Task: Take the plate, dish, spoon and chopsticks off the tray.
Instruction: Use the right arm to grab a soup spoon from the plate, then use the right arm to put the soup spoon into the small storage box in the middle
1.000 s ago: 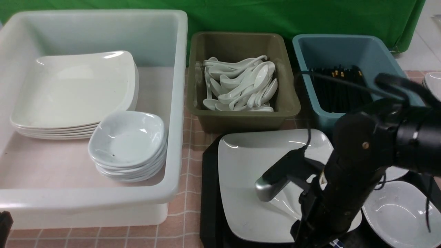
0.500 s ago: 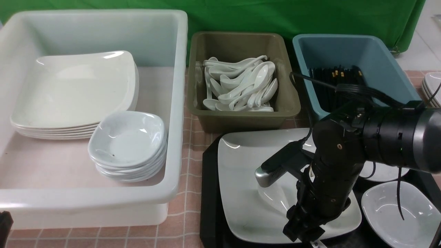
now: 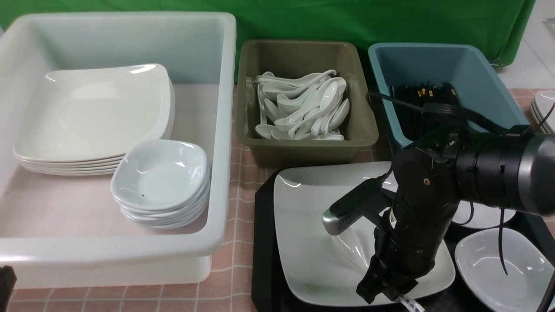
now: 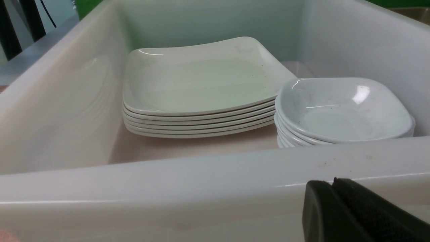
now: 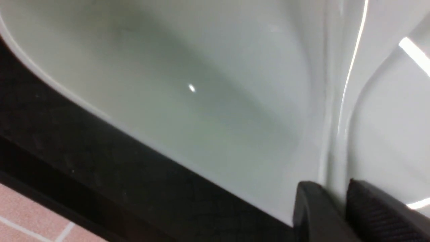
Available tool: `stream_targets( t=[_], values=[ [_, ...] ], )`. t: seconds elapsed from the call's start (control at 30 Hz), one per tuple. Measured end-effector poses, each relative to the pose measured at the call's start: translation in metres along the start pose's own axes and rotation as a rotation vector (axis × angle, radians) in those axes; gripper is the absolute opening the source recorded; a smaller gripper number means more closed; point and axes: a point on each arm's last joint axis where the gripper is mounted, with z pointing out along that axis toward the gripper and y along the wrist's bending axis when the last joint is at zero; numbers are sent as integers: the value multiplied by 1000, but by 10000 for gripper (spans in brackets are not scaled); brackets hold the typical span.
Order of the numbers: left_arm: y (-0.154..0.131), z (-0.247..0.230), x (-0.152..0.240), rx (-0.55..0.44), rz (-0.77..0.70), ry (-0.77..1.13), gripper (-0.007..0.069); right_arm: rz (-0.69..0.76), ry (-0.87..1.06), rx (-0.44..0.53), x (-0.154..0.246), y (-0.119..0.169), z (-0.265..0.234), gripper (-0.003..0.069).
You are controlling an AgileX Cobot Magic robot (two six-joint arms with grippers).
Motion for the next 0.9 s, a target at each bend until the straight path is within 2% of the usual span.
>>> stream_targets(
  t=[0.23, 0.6, 0.73, 0.9],
  values=[
    [0, 0, 0, 0, 0, 0, 20, 26, -29, 3, 1, 0, -12, 163],
    [0, 0, 0, 0, 0, 0, 20, 83, -272, 12, -21, -2, -87, 163],
    [0, 0, 0, 0, 0, 0, 20, 83, -452, 21, -38, -4, -121, 163],
    [0, 0, 0, 0, 0, 0, 20, 131, -806, 37, -63, -17, -154, 163]
  ],
)
